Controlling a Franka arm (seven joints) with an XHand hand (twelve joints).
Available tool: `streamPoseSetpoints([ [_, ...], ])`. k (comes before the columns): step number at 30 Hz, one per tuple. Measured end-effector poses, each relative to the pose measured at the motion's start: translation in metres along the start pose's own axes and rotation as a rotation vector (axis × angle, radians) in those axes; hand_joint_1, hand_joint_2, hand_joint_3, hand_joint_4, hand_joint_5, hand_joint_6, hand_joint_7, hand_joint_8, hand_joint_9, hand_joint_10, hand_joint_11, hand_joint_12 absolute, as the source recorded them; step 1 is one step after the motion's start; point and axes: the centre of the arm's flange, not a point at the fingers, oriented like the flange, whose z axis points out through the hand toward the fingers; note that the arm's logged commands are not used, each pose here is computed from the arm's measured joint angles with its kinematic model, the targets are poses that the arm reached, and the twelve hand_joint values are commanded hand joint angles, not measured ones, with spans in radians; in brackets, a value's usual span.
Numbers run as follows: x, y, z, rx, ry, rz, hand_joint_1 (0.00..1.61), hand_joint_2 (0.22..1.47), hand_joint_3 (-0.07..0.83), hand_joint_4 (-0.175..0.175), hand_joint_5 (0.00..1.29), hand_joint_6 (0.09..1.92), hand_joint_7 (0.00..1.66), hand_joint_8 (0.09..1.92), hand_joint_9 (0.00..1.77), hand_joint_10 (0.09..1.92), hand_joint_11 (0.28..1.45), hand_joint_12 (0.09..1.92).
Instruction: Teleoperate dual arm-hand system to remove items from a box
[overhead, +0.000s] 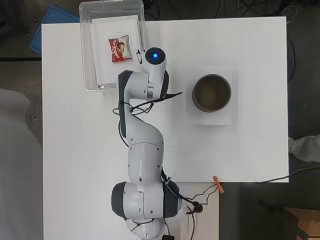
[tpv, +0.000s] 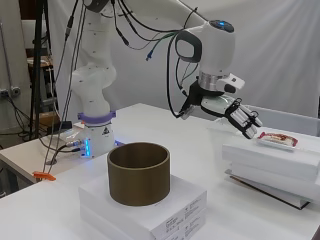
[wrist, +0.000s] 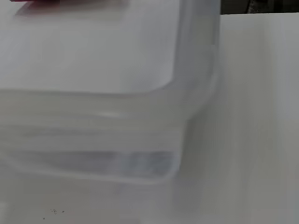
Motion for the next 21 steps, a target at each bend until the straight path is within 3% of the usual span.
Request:
streamPoseSetpoints([
  [4, 0.028, 0.03, 0.004, -0.03, -0.049, -0.029, 0.39, 1.02, -0.01, -0.025, 0.33, 0.09, 0.52, 0.09, 0.53, 0.09, 0.48, 0.09],
  [10, 0.064, 0.044, 0.0, -0.003, 0.009, -0.077, 0.43, 1.04, 0.003, -0.016, 0.37, 0.09, 0.53, 0.09, 0.53, 0.09, 0.47, 0.09],
  [20, 0.119, 0.024, 0.012, -0.1, -0.158, -0.21, 0.41, 0.99, -0.009, -0.013, 0.21, 0.09, 0.4, 0.09, 0.44, 0.09, 0.43, 0.09],
  [21, 0.12, 0.025, 0.012, -0.091, -0.154, -0.212, 0.47, 1.0, -0.004, 0.001, 0.29, 0.09, 0.48, 0.09, 0.51, 0.09, 0.46, 0.09],
])
